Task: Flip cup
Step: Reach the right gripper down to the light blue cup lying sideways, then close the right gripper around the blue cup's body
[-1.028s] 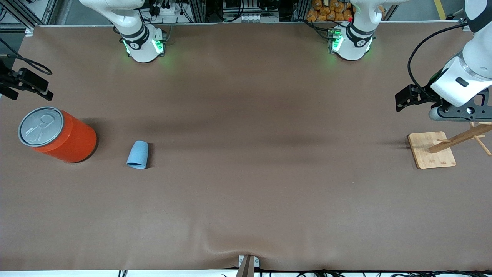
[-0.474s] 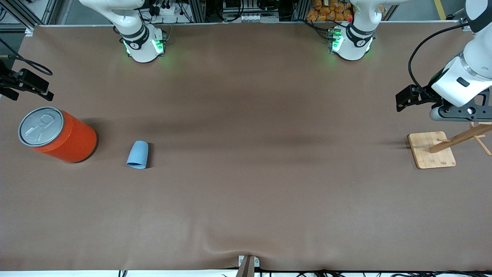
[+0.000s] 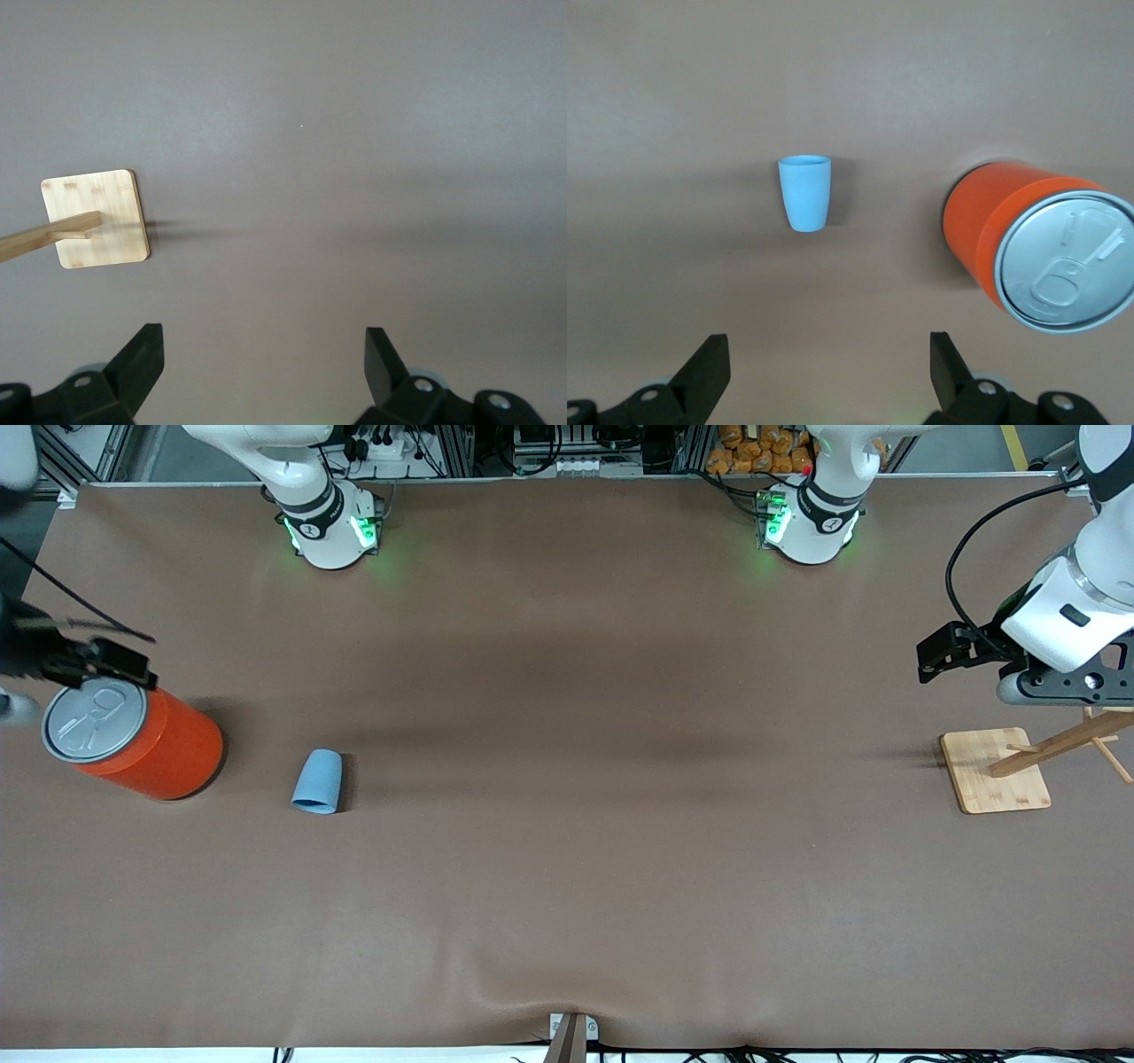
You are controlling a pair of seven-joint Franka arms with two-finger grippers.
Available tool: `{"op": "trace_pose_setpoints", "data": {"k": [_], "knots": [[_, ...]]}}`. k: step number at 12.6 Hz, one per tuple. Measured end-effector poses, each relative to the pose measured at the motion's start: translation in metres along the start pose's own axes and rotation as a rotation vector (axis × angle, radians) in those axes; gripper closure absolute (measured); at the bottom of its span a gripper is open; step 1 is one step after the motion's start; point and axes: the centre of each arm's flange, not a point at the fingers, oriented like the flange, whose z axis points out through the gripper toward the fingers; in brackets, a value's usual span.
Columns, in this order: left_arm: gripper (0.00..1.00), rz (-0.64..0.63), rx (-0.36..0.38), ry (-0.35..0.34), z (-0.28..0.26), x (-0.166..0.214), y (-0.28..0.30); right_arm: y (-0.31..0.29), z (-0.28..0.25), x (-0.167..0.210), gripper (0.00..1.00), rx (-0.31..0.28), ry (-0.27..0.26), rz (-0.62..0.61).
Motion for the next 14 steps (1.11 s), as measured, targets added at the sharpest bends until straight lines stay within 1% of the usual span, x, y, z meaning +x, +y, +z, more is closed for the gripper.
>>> {"op": "trace_pose_setpoints", "data": {"k": [3,4,6,8,9,10,12,14], "knots": [[0.00,-0.001,0.000,-0.001,0.000,0.000,-0.001,0.004,0.062,0.034,0.00,-0.001,-0.094,0.006],[0.00,-0.002,0.000,-0.001,0.001,0.000,-0.001,0.004,0.084,0.046,0.00,-0.001,-0.116,0.005],[0.00,-0.003,0.000,-0.002,0.001,0.001,-0.002,0.003,0.123,0.067,0.00,-0.002,-0.137,0.002],[0.00,-0.004,0.000,-0.002,0.001,0.001,-0.002,0.001,0.153,0.080,0.00,0.000,-0.161,0.000],[0.00,-0.004,0.000,-0.002,0.001,0.001,-0.002,-0.004,0.166,0.085,0.00,0.001,-0.162,-0.010],[0.00,-0.004,0.000,-0.003,0.002,0.001,-0.002,-0.016,0.183,0.089,0.00,0.001,-0.148,-0.028],[0.00,-0.004,0.000,-0.003,0.002,0.001,-0.002,-0.044,0.228,0.093,0.00,-0.004,-0.093,-0.070],[0.00,-0.004,0.000,-0.003,0.002,0.001,-0.002,-0.055,0.265,0.089,0.00,-0.005,-0.067,-0.087]]}}
